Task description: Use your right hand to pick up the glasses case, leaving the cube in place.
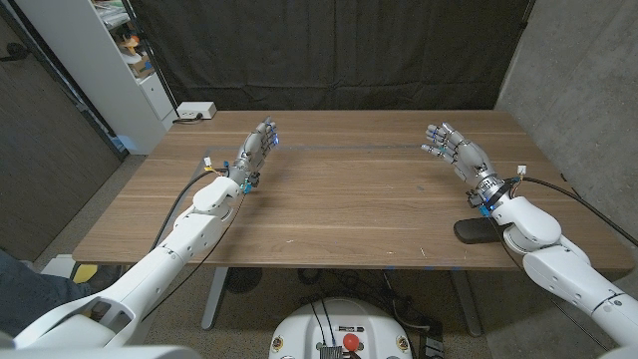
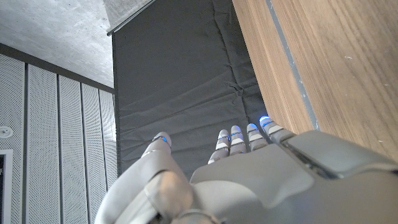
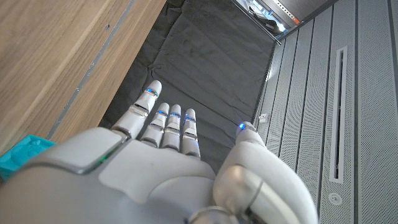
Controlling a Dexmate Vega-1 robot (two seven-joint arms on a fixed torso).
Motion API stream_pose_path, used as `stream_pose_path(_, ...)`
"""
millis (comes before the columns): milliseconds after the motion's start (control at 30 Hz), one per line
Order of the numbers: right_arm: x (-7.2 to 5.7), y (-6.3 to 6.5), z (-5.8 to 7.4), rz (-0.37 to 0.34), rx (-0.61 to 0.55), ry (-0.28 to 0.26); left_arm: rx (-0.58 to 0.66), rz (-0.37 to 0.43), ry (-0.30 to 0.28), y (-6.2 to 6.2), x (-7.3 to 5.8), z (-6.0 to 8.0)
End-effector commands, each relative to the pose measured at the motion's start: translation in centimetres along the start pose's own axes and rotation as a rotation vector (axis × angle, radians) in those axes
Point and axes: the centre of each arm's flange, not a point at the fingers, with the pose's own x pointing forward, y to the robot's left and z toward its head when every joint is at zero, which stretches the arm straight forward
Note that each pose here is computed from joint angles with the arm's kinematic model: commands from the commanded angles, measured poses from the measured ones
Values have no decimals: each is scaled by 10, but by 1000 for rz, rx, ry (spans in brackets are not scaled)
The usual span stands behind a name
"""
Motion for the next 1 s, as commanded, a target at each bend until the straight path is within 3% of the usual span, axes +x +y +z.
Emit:
stream_pose_path(33,-10,-4,2,-4,4,-2,3,-9,6,-6,1,-1)
stream_pose_path(533,-25,-7,3,-22,-2,-10,8,-23,9,-11,4,0)
stream_pose_path(1000,-42,-16,11,-36,-53,0,10,-26,14,-15,1,-2)
